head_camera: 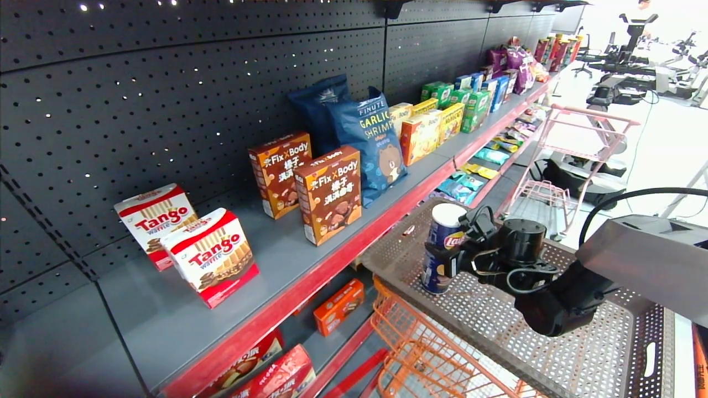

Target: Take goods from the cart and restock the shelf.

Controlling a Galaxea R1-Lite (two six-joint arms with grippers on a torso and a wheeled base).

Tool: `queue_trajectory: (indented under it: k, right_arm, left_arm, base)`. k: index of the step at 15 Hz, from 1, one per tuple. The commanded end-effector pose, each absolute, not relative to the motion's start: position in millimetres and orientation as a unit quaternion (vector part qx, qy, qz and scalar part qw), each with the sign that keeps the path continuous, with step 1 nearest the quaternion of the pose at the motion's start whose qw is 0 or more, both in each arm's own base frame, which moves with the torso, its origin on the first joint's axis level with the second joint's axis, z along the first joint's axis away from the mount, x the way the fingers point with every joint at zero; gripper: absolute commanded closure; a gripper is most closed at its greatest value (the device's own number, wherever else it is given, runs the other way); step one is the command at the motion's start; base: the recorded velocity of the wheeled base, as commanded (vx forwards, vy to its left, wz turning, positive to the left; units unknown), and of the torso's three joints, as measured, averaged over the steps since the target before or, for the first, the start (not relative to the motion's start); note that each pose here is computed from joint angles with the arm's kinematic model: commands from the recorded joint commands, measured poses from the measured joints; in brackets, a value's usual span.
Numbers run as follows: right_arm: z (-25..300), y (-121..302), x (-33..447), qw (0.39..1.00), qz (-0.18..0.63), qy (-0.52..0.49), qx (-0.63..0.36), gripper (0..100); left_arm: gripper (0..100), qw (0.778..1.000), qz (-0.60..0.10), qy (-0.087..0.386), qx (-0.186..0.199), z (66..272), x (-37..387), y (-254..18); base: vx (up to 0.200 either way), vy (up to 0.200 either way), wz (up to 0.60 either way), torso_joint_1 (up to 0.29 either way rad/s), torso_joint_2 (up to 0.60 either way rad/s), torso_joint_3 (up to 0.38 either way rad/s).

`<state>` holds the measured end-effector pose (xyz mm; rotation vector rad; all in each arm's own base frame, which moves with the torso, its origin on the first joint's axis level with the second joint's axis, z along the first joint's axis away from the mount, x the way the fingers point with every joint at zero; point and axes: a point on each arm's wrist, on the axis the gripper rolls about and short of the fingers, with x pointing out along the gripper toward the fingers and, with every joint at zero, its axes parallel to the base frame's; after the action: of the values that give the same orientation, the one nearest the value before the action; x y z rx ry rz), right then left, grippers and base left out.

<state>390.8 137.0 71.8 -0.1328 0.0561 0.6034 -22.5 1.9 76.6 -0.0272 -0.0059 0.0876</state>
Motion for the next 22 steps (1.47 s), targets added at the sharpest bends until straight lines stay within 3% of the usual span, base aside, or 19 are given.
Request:
queue_trajectory:
  k: [1, 3, 4, 7, 12, 15, 17, 22]
  right_arm:
    - [124, 126, 373, 0.956, 0.285, -0.007, -0.061, 100]
    - [155, 119, 354, 0.958, 0.283, -0.004, -0.053, 100]
    - [187, 113, 326, 0.961, 0.274, 0.004, -0.032, 100]
    - [222, 113, 257, 0.967, 0.252, 0.029, 0.010, 100]
    - [223, 85, 191, 0.983, 0.183, 0.028, 0.010, 100]
    - [211, 65, 165, 0.995, 0.073, 0.059, -0.020, 100]
    - [208, 61, 156, 0.995, 0.073, 0.059, -0.020, 100]
    - [202, 55, 146, 0.996, 0.064, 0.057, -0.020, 100]
  left_arm:
    - [0, 0.999, 0.044, -0.002, -0.014, 77, -22, 2]
    - [0, 0.999, 0.044, -0.002, -0.014, 77, -22, 2]
    - [0, 0.999, 0.044, -0.003, -0.014, 77, -22, 2]
    - [0, 0.999, 0.044, -0.002, -0.014, 77, -22, 2]
    - [0, 0.999, 0.044, -0.002, -0.014, 77, -22, 2]
    - [0, 0.999, 0.044, -0.002, -0.014, 77, -22, 2]
    - [0, 0.999, 0.044, -0.003, -0.014, 77, -22, 2]
    - [0, 0.999, 0.044, -0.003, -0.014, 77, -22, 2]
  base:
    - [0.000, 0.000, 0.00, 0.000, 0.00, 0.000]
    - [0.000, 0.000, 0.00, 0.000, 0.00, 0.000]
    - [0.000, 0.000, 0.00, 0.000, 0.00, 0.000]
    - [0.000, 0.000, 0.00, 0.000, 0.00, 0.000]
    - [0.000, 0.000, 0.00, 0.000, 0.00, 0.000]
    - [0.000, 0.000, 0.00, 0.000, 0.00, 0.000]
    - [0.000, 0.000, 0.00, 0.000, 0.00, 0.000]
    - [0.000, 0.000, 0.60, -0.003, 0.00, 0.004]
